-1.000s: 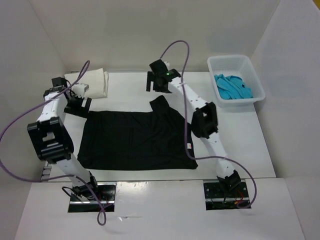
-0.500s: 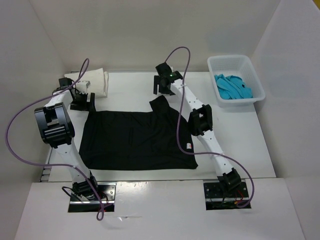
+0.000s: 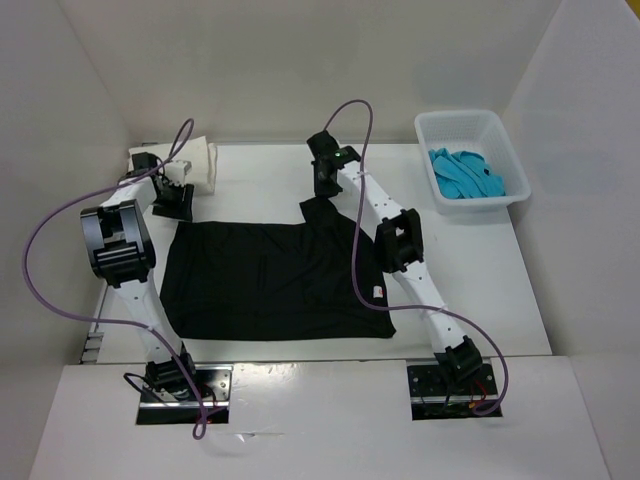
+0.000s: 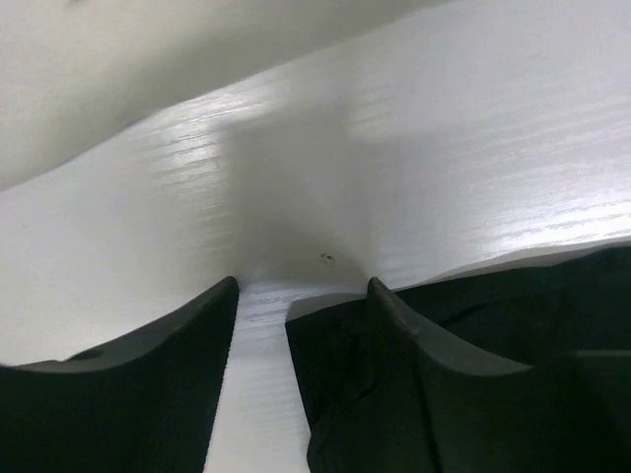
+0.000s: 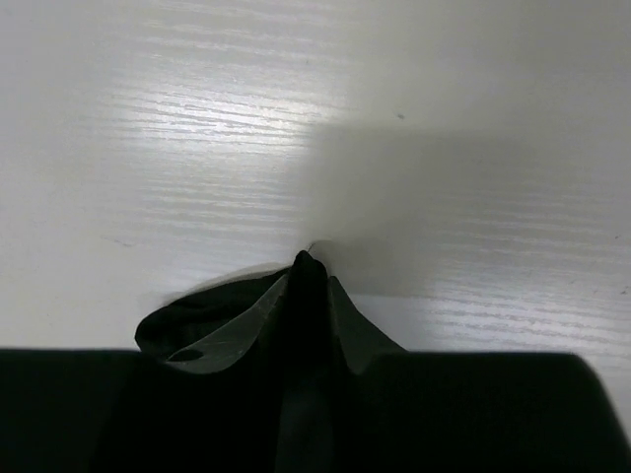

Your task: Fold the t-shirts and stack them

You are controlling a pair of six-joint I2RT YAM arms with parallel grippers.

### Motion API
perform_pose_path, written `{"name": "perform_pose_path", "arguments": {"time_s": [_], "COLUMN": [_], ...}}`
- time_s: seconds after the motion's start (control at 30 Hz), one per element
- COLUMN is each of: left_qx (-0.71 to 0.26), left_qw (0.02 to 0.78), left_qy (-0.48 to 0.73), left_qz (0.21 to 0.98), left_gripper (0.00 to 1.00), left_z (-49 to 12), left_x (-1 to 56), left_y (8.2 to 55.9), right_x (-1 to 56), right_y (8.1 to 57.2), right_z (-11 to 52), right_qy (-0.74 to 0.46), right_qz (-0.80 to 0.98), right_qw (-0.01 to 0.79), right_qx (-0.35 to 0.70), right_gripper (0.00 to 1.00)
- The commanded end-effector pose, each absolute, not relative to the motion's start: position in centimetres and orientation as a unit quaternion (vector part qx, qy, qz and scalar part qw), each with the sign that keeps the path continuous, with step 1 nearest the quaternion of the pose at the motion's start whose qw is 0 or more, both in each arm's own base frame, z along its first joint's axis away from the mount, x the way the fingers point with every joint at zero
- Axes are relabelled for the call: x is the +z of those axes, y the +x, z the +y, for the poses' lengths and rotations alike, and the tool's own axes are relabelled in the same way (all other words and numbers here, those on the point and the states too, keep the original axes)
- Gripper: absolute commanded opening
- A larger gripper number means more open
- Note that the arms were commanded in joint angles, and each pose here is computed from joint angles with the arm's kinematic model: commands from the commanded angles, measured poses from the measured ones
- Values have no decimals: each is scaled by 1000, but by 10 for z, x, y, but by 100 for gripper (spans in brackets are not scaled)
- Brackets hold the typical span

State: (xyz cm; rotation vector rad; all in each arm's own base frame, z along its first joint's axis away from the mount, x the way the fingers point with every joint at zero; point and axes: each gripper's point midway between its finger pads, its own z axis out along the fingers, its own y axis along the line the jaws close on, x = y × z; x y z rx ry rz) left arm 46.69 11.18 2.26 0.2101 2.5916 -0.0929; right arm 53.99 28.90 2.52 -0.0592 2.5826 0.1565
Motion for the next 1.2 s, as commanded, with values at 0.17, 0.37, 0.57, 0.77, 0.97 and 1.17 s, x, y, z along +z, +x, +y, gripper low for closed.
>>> {"name": "perform_pose_path", "arguments": {"time_s": [0.17,0.37,0.57,0.77,0.97,1.17], "left_qx": [-92,-61,-33,-25,8,9], "left_qw": [208,264,308,303,243,216], "left_qy": [104,122,174,223,259,262], "left_qz": [968,955,935,926,935,941], "left_gripper": [26,0,0,0,0,0], "left_z": [86,89,86,72,75,77], "left_x": [14,67,119,123,91,69], "left_y": [428,431,414,360,300,276], "right_x": [60,119,115,121,113,100], "right_y": [527,497,422,355,297,254], "right_z": [274,279,258,258,239,250], "right_qy": [-14,-28,-23,6,39,34], "right_qz": [963,957,961,957,959,959], "right_qw": [264,284,270,267,252,221], "right_qx": [54,50,46,117,126,173], "right_gripper": [0,0,0,0,0,0]}}
